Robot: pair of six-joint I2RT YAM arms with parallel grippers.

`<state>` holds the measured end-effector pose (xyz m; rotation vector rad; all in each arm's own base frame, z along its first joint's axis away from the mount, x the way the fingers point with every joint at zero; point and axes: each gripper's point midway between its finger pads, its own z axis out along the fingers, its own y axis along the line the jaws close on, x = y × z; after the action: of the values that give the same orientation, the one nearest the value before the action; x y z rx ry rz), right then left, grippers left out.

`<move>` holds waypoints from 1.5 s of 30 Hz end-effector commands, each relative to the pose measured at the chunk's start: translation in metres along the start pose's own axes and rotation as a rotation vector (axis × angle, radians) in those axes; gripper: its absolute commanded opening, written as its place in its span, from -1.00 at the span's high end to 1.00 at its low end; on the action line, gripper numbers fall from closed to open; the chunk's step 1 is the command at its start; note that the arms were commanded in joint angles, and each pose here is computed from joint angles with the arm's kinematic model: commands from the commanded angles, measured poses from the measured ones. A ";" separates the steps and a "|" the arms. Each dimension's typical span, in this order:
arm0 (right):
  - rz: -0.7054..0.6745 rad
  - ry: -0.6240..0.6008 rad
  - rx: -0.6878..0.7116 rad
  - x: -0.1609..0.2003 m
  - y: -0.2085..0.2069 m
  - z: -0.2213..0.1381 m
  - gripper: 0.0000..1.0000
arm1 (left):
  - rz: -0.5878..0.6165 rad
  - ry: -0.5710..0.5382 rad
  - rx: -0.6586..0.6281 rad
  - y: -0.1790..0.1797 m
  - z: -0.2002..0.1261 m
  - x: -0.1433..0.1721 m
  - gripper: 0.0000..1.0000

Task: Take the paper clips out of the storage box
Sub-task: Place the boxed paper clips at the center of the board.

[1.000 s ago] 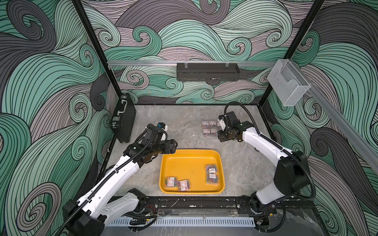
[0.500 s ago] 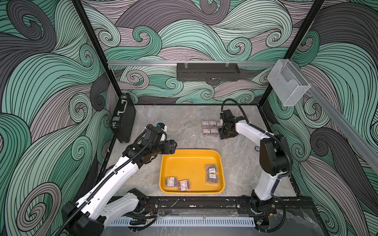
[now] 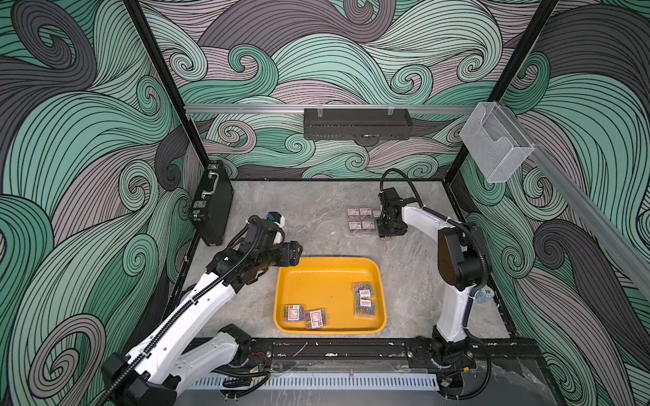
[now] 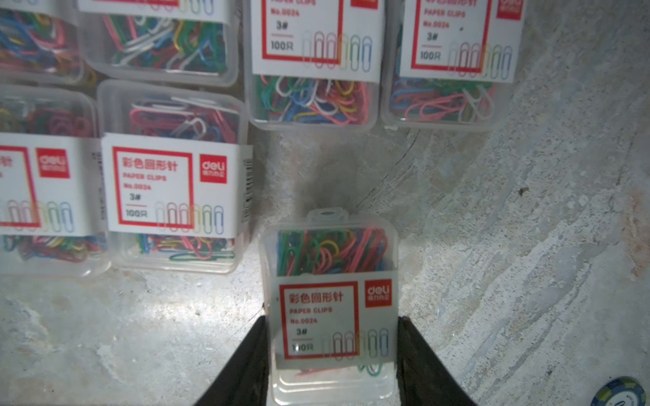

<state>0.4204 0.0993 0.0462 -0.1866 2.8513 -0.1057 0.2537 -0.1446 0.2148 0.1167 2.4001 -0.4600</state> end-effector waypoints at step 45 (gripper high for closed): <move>0.038 0.008 -0.063 -0.033 0.005 0.021 0.13 | 0.022 0.010 -0.022 0.004 -0.004 0.002 -0.64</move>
<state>0.4549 0.1088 0.0319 -0.1650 2.8590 -0.0214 0.2534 -0.1437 0.2140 0.1242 2.4027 -0.4506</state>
